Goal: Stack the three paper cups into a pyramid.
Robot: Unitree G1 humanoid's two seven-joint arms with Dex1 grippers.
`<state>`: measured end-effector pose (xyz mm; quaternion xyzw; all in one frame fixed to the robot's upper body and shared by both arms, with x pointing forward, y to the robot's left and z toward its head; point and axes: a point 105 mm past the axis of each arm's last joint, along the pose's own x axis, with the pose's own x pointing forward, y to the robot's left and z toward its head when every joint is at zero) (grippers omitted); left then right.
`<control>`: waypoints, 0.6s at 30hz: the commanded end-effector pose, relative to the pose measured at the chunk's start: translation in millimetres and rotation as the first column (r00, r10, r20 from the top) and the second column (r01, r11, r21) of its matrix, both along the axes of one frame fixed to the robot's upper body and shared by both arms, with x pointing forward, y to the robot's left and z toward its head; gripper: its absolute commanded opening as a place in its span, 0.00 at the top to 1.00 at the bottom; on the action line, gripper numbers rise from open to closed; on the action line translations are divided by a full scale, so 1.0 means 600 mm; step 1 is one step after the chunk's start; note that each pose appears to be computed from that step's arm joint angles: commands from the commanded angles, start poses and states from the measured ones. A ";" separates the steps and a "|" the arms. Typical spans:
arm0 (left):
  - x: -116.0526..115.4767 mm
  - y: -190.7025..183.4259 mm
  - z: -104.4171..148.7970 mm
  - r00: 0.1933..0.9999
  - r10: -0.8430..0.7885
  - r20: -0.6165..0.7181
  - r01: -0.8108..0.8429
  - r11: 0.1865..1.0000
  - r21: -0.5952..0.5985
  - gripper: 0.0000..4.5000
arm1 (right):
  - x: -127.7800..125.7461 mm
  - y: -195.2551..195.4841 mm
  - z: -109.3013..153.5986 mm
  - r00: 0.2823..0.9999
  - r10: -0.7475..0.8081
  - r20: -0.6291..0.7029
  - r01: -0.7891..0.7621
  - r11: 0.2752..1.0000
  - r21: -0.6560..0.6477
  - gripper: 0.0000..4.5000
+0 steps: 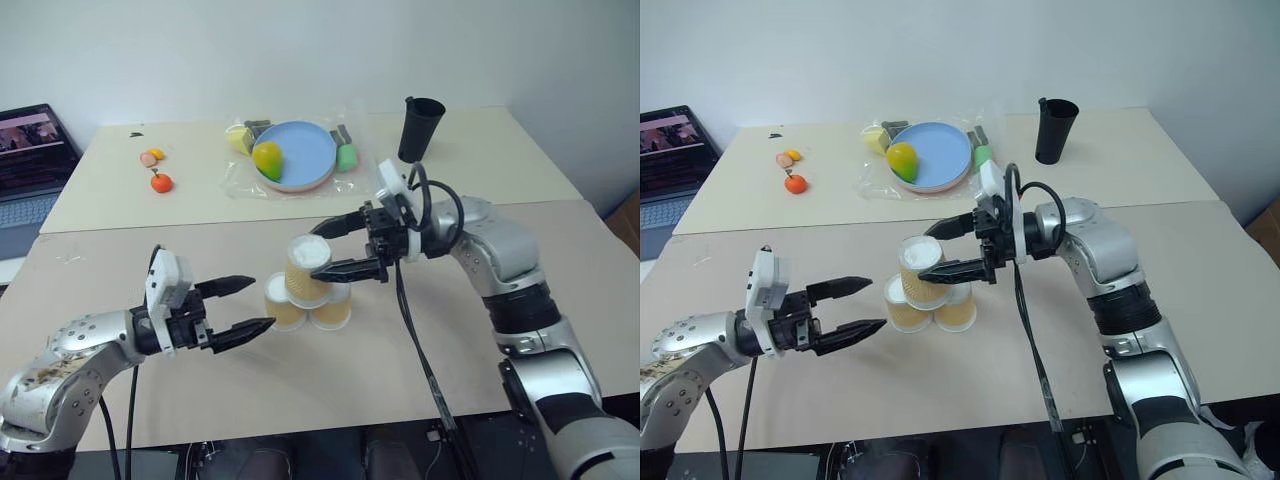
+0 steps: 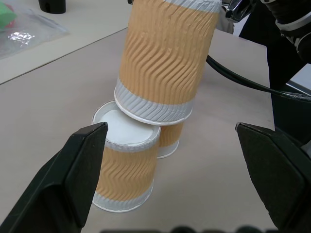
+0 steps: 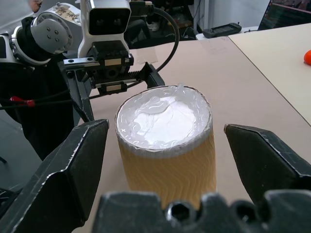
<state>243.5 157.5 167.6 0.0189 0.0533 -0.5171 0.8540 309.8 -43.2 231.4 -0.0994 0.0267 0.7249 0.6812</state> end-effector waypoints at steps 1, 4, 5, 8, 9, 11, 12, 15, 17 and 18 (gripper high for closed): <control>0.005 -0.006 0.009 0.999 -0.026 0.039 0.027 1.000 -0.009 0.00 | -0.010 -0.022 0.071 0.997 0.022 0.068 -0.025 0.998 0.052 0.01; 0.009 -0.010 0.009 0.998 -0.041 0.040 0.042 0.999 -0.016 0.00 | -0.009 -0.036 0.094 0.998 0.009 0.060 -0.014 0.997 0.081 0.01; 0.010 -0.011 0.009 0.998 -0.045 0.040 0.046 0.999 -0.018 0.00 | -0.009 -0.039 0.099 0.998 0.002 0.064 -0.008 0.996 0.087 0.01; 0.013 -0.013 0.009 0.998 -0.048 0.044 0.048 0.999 -0.016 0.00 | -0.006 -0.056 0.108 0.997 -0.034 0.072 0.027 0.995 0.096 0.01; 0.014 -0.013 0.009 0.998 -0.045 0.048 0.045 0.999 -0.014 0.00 | -0.004 -0.067 0.110 0.996 -0.056 0.073 0.049 0.994 0.097 0.01; 0.015 -0.010 0.011 0.998 -0.036 0.053 0.036 0.999 -0.013 0.00 | -0.001 -0.088 0.107 0.992 -0.104 0.077 0.096 0.991 0.096 0.01; 0.014 -0.006 0.014 0.998 -0.025 0.059 0.025 1.000 -0.012 0.00 | 0.003 -0.102 0.105 0.986 -0.147 0.080 0.139 0.985 0.102 0.01; 0.015 0.008 0.020 0.997 0.023 0.073 -0.022 1.000 -0.007 0.00 | 0.017 -0.138 0.098 0.957 -0.280 0.076 0.270 0.956 0.117 0.01; 0.015 0.019 0.027 0.994 0.060 0.090 -0.059 0.998 -0.014 0.00 | 0.018 -0.162 0.091 0.935 -0.341 0.099 0.328 0.936 0.128 0.01; 0.020 0.029 0.034 0.987 0.113 0.114 -0.111 0.993 -0.026 0.00 | 0.025 -0.181 0.083 0.907 -0.408 0.108 0.395 0.910 0.124 0.01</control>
